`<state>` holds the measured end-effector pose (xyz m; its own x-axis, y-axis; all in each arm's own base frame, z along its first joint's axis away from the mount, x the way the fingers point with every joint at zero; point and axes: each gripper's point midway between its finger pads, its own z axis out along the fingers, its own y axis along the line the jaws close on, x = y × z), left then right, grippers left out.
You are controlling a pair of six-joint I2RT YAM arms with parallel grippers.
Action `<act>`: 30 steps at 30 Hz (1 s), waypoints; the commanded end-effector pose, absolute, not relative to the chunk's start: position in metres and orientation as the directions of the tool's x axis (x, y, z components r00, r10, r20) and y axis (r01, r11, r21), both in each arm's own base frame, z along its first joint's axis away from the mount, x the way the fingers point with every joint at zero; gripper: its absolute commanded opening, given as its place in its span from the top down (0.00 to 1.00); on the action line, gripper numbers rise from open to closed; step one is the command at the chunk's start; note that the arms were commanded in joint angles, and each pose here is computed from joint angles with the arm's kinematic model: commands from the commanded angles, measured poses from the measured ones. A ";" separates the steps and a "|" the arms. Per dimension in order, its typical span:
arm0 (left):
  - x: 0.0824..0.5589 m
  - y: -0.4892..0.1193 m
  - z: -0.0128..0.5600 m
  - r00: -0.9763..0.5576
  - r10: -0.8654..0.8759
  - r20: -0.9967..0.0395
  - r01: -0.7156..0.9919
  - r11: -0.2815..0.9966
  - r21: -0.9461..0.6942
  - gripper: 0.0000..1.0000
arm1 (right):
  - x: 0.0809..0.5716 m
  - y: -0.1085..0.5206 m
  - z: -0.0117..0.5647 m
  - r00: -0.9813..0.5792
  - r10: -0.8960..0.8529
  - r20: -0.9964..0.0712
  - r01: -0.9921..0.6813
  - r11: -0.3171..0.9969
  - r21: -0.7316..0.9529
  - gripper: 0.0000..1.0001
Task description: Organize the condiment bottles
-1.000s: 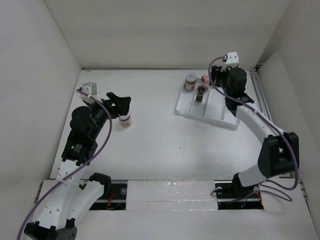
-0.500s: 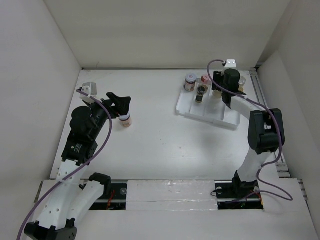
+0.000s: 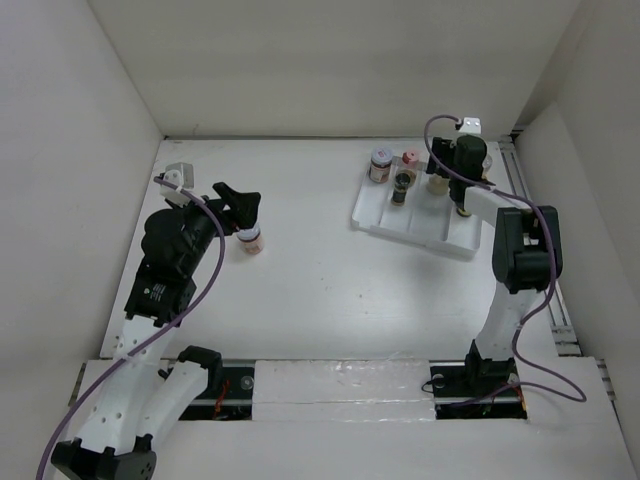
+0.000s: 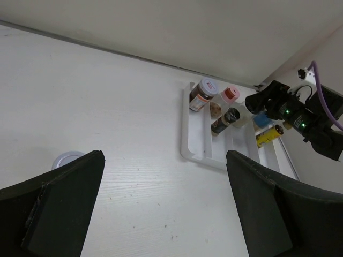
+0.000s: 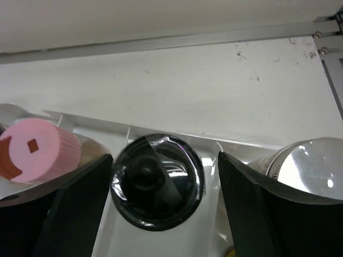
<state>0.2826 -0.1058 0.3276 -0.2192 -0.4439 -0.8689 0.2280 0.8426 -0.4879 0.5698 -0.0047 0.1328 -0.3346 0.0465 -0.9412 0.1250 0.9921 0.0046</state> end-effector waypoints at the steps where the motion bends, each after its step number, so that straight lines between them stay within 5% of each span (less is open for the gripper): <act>1: 0.284 -0.106 0.344 -0.169 -0.445 -0.879 0.265 0.839 -0.476 0.06 | 0.585 0.005 0.201 -0.161 0.071 -0.984 0.071 0.996 0.060 0.15; 4: 0.283 -0.108 0.344 -0.176 -0.452 -0.875 0.271 0.832 -0.484 0.06 | 0.577 0.006 0.223 -0.126 0.072 -0.989 0.057 0.996 0.065 0.05; 10: 0.283 -0.108 0.344 -0.176 -0.452 -0.875 0.271 0.832 -0.484 0.06 | 0.543 0.057 0.282 -0.035 0.040 -0.999 -0.098 0.994 0.043 0.11; 11: 0.283 -0.108 0.344 -0.176 -0.452 -0.875 0.271 0.832 -0.484 0.06 | 0.537 0.076 0.287 -0.030 0.040 -0.999 -0.174 0.984 0.045 0.15; 14: 0.283 -0.108 0.344 -0.176 -0.452 -0.875 0.271 0.832 -0.484 0.06 | 0.513 0.142 0.291 -0.022 0.014 -1.000 -0.373 0.928 0.022 0.61; 17: 0.285 -0.102 0.342 -0.169 -0.454 -0.875 0.240 0.842 -0.484 0.06 | 0.479 0.230 0.275 -0.041 -0.023 -0.999 -0.616 0.788 0.007 0.74; 18: 0.286 -0.100 0.342 -0.164 -0.456 -0.875 0.231 0.844 -0.483 0.06 | 0.453 0.275 0.268 -0.041 -0.041 -0.998 -0.728 0.686 0.002 0.68; 23: 0.283 -0.079 0.348 -0.113 -0.489 -0.865 0.136 0.855 -0.501 0.05 | 0.397 0.364 0.207 -0.108 -0.138 -0.985 -0.883 0.469 0.031 0.09; 26: 0.281 -0.064 0.351 -0.065 -0.520 -0.852 0.064 0.850 -0.523 0.03 | 0.368 0.405 0.190 -0.118 -0.163 -0.980 -0.928 0.369 0.050 0.00; 30: 0.282 -0.059 0.349 -0.056 -0.528 -0.847 0.032 0.847 -0.530 0.02 | 0.349 0.456 0.172 -0.117 -0.191 -0.974 -0.952 0.300 0.056 0.00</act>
